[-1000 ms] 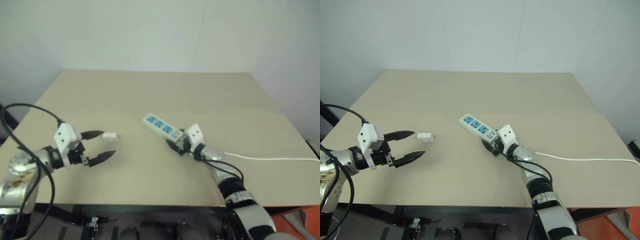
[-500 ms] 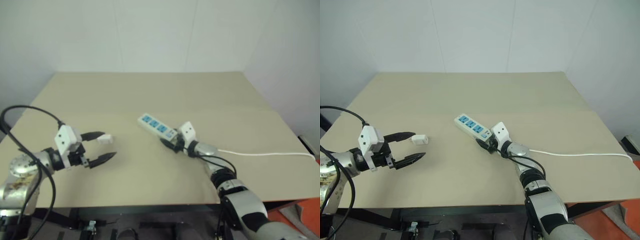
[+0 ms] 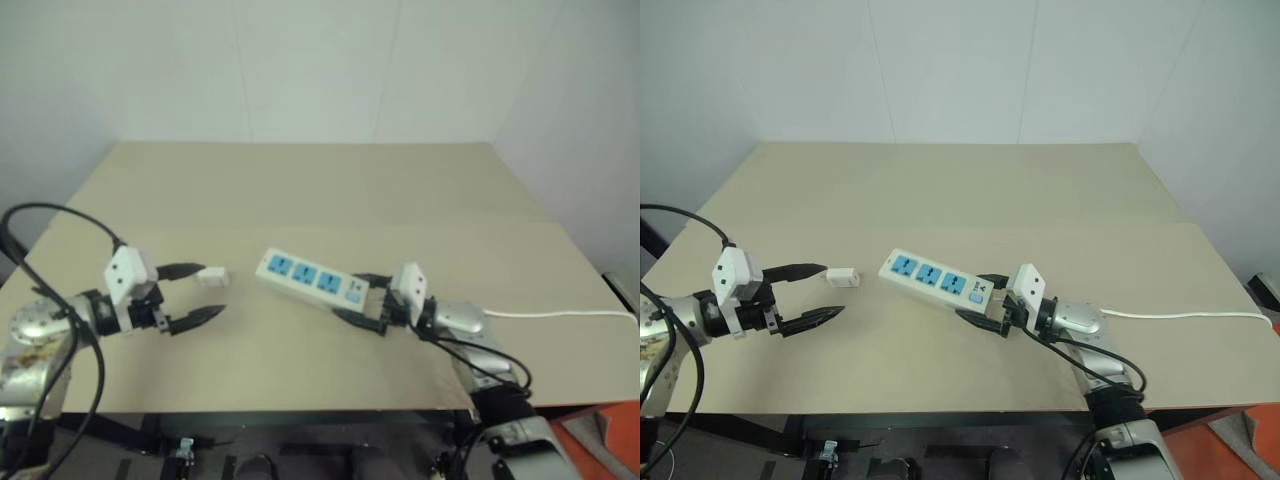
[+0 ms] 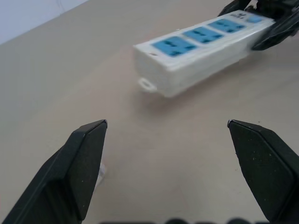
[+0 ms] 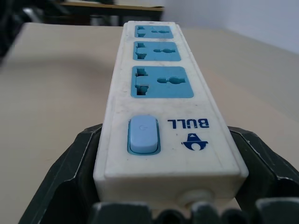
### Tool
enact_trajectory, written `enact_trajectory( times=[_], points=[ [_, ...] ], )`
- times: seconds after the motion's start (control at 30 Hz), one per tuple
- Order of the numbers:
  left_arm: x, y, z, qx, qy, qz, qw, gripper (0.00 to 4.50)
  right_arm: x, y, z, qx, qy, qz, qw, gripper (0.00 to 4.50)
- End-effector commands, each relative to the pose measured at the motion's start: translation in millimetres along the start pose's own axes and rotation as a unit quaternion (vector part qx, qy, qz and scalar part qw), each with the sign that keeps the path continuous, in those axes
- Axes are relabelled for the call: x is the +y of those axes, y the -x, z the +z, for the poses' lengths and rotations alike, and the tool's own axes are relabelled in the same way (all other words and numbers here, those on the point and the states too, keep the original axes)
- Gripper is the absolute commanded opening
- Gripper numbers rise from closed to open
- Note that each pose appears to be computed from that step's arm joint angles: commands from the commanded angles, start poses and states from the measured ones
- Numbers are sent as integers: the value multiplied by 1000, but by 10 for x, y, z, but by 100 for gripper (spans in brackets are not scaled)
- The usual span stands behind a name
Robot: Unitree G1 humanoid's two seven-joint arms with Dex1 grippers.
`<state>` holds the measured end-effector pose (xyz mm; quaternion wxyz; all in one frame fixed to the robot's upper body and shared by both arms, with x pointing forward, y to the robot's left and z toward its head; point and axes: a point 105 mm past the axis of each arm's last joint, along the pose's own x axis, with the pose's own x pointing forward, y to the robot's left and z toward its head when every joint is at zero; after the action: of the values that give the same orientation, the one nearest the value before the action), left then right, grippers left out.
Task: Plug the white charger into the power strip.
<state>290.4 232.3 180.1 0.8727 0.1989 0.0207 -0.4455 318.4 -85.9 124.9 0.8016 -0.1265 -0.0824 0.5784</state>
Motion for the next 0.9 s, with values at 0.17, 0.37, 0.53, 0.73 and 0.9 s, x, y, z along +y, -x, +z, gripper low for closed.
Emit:
enact_trajectory(
  times=[0.17, 0.37, 0.53, 0.73, 0.9],
  points=[
    [191, -124, 21, 79, -28, -43, 996, 450, 142, -66, -160, 15, 6, 72, 997, 344],
    [496, -298, 60, 173, -85, -106, 976, 450, 165, -203, -291, 23, 0, 82, 996, 344],
    [696, -353, 92, 279, -158, -179, 930, 450, 156, -227, -324, 28, -7, 83, 996, 344],
    [879, -523, 109, 372, -196, -194, 886, 450, 164, -254, -331, 28, -9, 81, 996, 344],
    [820, -668, 8, 434, -214, -231, 844, 450, 165, -246, -326, 24, -13, 71, 997, 344]
  ],
)
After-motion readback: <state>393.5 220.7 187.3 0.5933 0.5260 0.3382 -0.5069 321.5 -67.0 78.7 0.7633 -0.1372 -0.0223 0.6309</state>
